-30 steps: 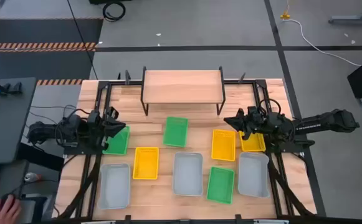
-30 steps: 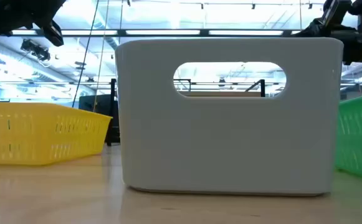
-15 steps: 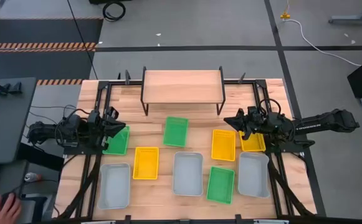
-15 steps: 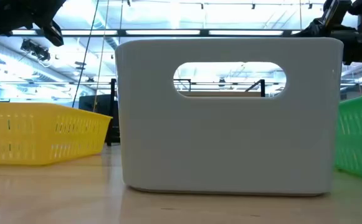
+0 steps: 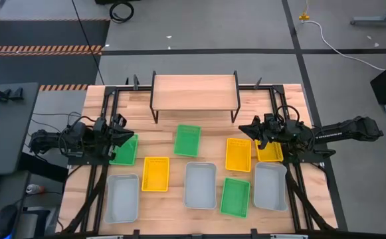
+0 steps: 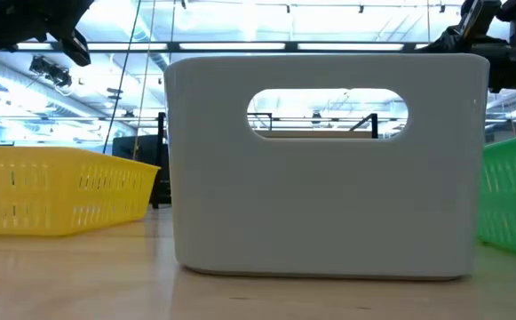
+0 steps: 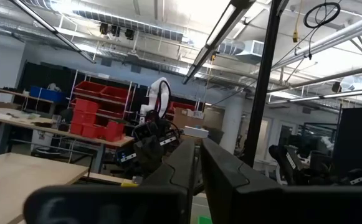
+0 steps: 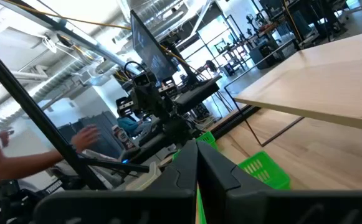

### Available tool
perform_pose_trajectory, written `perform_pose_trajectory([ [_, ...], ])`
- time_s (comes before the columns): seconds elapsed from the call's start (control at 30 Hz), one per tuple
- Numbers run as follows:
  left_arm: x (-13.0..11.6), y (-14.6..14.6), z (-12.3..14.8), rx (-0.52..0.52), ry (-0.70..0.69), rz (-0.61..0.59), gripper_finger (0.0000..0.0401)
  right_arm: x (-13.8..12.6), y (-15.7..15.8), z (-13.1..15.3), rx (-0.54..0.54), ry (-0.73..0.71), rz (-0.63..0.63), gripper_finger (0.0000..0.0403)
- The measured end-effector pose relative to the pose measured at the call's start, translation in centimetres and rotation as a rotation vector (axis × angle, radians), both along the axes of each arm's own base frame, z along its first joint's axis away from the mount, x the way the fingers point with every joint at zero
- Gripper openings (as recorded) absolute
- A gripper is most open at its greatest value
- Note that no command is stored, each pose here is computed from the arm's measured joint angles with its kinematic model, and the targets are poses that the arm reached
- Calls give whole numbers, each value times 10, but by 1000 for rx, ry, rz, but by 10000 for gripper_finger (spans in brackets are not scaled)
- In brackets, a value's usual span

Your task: Stack baskets on shelf by color

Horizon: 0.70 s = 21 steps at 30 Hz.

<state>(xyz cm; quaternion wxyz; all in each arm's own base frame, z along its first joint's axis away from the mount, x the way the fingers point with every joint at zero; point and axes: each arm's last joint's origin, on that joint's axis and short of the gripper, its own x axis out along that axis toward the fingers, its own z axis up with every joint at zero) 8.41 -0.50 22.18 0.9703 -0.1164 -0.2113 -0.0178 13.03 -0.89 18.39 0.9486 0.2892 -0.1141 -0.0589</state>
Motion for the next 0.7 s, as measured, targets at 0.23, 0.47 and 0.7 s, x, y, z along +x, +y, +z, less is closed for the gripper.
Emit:
perform_pose_trajectory([
  [0.23, 0, 0, 0, 0, 0, 0, 29, 0, 0, 0, 0, 0, 0, 10],
  [0.47, 0, 0, 0, 0, 0, 0, 35, 0, 0, 0, 0, 0, 0, 10],
  [0.7, 0, 0, 0, -1, 0, 0, 28, 0, 0, 0, 0, 0, 0, 10],
])
